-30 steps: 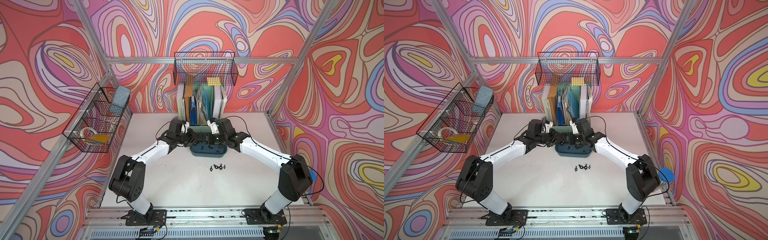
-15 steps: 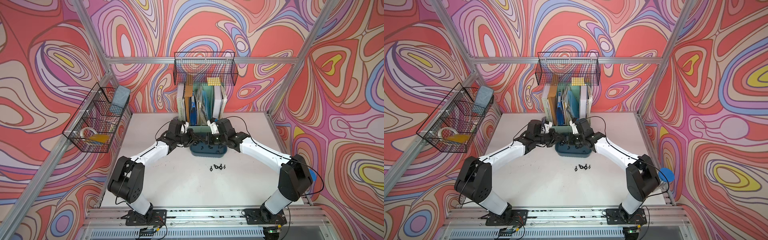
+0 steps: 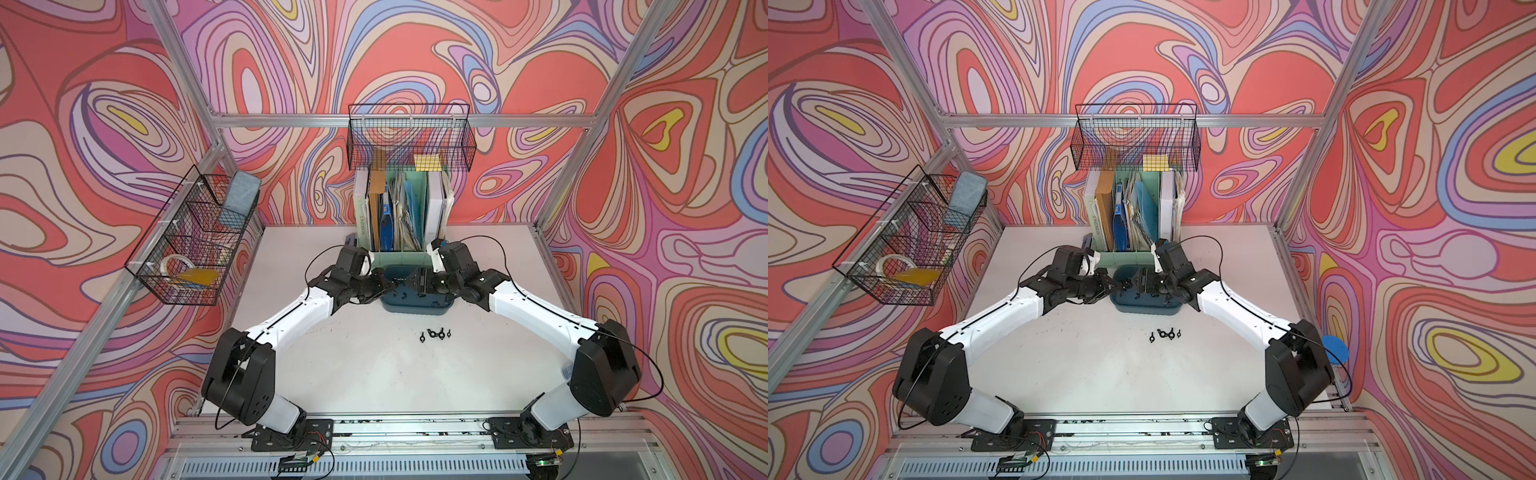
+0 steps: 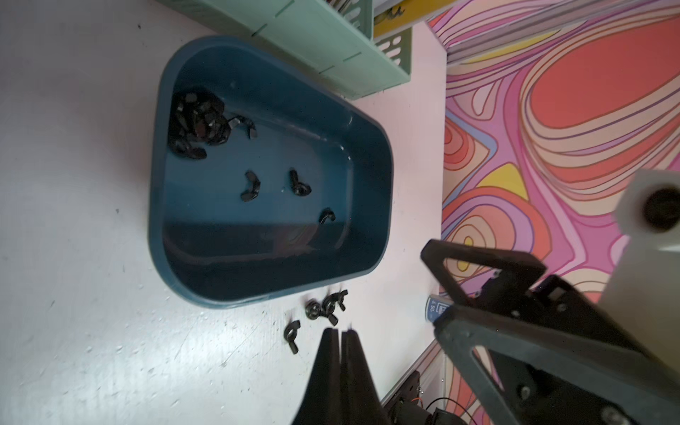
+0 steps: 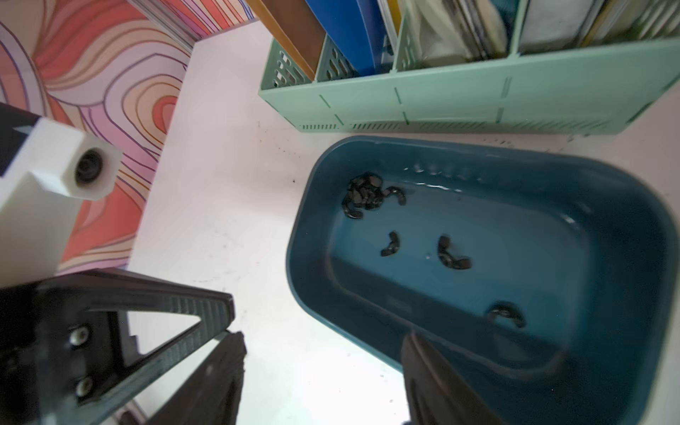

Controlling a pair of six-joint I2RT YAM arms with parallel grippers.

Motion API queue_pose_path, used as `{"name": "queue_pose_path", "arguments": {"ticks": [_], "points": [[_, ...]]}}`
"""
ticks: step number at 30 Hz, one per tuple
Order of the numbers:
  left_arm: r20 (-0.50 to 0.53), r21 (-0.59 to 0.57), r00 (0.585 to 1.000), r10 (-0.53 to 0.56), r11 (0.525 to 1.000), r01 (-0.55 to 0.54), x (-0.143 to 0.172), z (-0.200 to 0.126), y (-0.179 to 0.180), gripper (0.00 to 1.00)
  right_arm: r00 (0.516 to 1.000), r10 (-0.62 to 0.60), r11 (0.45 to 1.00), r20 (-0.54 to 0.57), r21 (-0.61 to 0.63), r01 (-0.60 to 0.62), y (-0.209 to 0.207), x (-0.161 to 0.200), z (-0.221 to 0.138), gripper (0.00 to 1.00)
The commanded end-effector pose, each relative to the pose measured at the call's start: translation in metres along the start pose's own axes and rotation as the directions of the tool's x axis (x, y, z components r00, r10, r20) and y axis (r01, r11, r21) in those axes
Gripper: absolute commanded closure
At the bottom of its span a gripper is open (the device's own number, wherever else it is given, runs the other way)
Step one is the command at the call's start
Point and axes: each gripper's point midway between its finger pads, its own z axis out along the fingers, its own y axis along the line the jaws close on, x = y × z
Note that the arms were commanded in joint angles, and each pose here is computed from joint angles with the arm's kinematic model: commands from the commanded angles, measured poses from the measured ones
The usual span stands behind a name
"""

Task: Take out the wing nut from the storage box
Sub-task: Place the wing nut at the center of the board, then pick up the wing nut from the storage box.

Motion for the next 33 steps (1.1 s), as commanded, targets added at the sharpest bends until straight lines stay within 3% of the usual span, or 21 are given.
{"name": "queue_pose_path", "arguments": {"ticks": [1, 8, 19, 33], "points": [[-0.037, -0.191, 0.994, 0.101, 0.976, -0.106, 0.030, -0.002, 0.028, 1.00, 1.000, 0.002, 0.994, 0.011, 0.108, -0.003, -0.024, 0.008, -0.017, 0.18], [-0.080, -0.306, 0.977, 0.199, 0.928, -0.214, 0.074, 0.017, 0.036, 1.00, 1.000, -0.003, 0.977, 0.015, 0.213, 0.000, -0.052, 0.027, -0.046, 0.02], [-0.200, -0.384, 0.938, 0.283, 0.858, -0.341, 0.126, 0.072, 0.031, 1.00, 0.999, 0.007, 0.956, 0.050, 0.293, -0.021, -0.079, 0.047, -0.084, 0.02], [-0.220, -0.466, 0.929, 0.296, 0.805, -0.367, 0.127, 0.096, 0.046, 1.00, 0.997, 0.036, 0.951, 0.070, 0.304, -0.055, -0.085, 0.056, -0.099, 0.02]]}}
